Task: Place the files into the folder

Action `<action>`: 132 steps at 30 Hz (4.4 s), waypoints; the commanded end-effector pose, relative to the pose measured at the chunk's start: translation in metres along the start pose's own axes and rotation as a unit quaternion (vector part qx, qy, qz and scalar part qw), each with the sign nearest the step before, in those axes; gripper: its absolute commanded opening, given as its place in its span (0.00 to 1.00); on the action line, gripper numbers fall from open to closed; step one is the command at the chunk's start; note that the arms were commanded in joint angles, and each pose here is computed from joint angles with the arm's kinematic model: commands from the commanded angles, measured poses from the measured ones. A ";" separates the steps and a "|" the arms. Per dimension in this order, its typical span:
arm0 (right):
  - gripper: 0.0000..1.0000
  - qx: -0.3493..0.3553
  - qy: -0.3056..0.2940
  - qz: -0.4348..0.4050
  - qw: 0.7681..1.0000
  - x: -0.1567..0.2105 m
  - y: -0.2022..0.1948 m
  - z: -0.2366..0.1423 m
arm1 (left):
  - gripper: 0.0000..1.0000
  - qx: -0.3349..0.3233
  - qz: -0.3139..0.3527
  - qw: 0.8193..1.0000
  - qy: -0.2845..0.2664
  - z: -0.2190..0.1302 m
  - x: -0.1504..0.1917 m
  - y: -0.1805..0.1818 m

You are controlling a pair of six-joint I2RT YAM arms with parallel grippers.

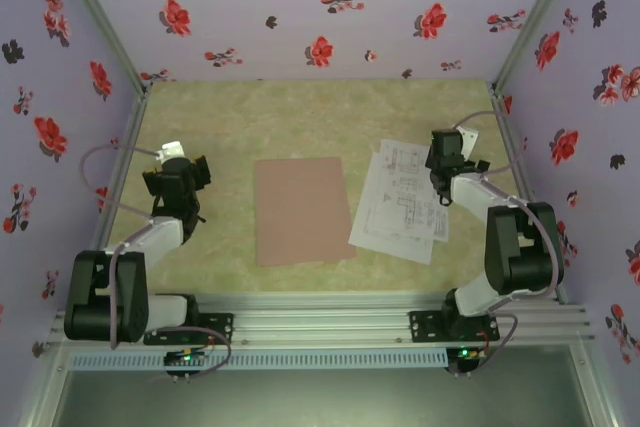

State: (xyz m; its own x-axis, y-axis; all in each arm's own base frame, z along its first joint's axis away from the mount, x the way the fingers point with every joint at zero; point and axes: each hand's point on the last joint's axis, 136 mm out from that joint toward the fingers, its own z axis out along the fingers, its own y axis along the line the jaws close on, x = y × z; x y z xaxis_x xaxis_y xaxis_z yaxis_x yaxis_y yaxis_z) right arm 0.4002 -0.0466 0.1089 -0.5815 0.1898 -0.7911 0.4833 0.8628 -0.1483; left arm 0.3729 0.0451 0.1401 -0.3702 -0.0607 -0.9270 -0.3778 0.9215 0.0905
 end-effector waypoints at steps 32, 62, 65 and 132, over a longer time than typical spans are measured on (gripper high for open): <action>0.99 -0.005 -0.025 0.012 1.000 -0.023 -0.004 -0.013 | 0.99 -0.014 -0.021 0.999 -0.034 -0.006 -0.025 0.009; 0.74 -0.302 0.308 -0.042 0.901 0.129 0.205 -0.211 | 0.88 0.080 -0.097 0.893 0.433 -0.174 0.127 -0.127; 0.74 -0.301 0.322 -0.031 0.897 0.135 0.210 -0.205 | 0.80 0.086 -0.101 0.889 0.439 -0.162 0.141 -0.136; 0.69 -0.231 0.441 0.032 0.867 0.172 0.254 -0.131 | 0.81 0.134 -0.493 0.757 0.408 -0.173 0.149 -0.236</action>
State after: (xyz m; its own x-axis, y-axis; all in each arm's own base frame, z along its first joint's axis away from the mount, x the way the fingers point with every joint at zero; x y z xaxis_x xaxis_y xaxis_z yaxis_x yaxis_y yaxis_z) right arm 0.3472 0.2770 0.0289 -0.9312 0.3636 -0.0273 0.3286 0.8694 0.3691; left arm 0.2482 -0.2406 0.0416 -0.5188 -0.8545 0.0248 -0.6611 0.3827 -0.6454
